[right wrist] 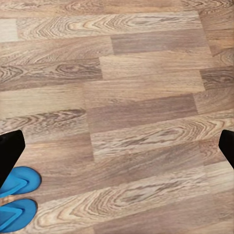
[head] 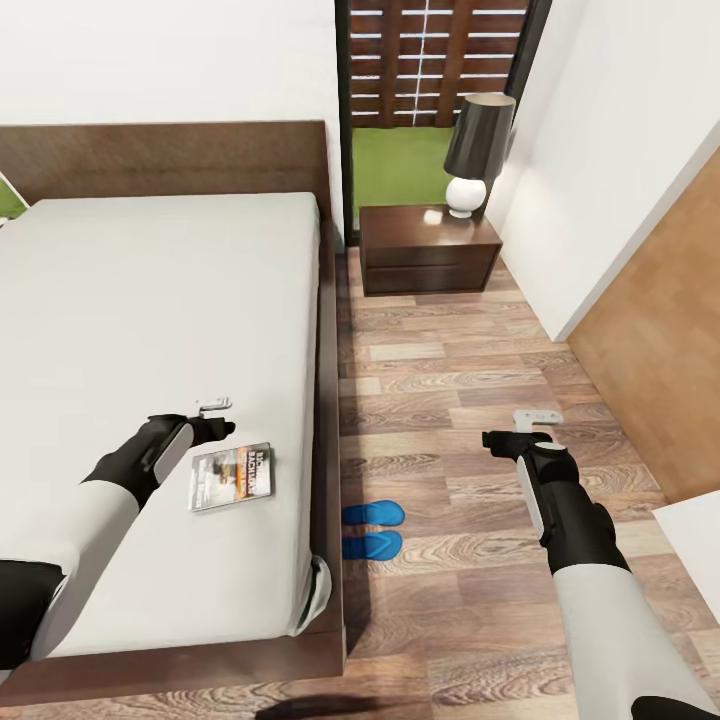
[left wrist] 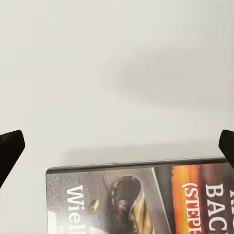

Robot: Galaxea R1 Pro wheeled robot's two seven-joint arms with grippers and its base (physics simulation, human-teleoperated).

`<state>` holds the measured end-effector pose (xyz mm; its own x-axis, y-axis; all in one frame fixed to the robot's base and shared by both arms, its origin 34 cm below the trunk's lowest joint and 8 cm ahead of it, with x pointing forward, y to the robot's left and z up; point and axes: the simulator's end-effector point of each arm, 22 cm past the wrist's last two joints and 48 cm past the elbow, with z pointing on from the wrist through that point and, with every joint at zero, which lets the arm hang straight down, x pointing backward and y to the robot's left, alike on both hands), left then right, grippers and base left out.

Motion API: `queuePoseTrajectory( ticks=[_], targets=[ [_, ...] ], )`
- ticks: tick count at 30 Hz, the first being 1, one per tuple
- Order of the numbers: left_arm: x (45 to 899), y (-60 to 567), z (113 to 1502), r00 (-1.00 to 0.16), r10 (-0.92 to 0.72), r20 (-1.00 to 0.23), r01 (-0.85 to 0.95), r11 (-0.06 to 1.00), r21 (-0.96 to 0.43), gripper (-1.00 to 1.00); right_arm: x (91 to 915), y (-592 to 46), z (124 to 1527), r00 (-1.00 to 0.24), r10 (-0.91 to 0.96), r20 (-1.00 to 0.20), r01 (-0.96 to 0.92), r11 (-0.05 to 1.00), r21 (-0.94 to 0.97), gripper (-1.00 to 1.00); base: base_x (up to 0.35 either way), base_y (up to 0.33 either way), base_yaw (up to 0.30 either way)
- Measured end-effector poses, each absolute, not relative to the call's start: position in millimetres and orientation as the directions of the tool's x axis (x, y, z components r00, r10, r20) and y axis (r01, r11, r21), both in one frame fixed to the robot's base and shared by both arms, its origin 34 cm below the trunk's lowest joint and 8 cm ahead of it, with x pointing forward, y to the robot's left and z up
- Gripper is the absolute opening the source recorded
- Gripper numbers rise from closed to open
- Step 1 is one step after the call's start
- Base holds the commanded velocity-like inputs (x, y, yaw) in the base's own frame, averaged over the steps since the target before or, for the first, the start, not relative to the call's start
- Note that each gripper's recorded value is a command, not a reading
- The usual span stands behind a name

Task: In the bedroom, move the book from the bed onto either nightstand, and place the two sandals side by side next to the bed.

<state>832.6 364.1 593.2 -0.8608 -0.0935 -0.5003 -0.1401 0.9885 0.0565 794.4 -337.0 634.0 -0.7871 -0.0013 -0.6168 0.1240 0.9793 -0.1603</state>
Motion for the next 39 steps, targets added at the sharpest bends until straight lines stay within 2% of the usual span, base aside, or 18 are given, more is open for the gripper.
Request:
queuePoseTrajectory(
  ticks=[24,39],
  targets=[
    [824.4,363.7,570.1,-0.876,-0.094,-0.474,-0.138,0.989,0.059,1.00,787.0,-336.9,612.2,-0.809,-0.001,-0.588,0.118,0.979,-0.164,1.00,0.000,0.000,0.000],
    [837.3,364.4,563.4,-0.830,-0.098,-0.550,-0.150,0.987,0.050,1.00,781.5,-336.6,596.6,-0.823,-0.002,-0.569,0.113,0.979,-0.167,1.00,0.000,0.000,0.000]
  ],
)
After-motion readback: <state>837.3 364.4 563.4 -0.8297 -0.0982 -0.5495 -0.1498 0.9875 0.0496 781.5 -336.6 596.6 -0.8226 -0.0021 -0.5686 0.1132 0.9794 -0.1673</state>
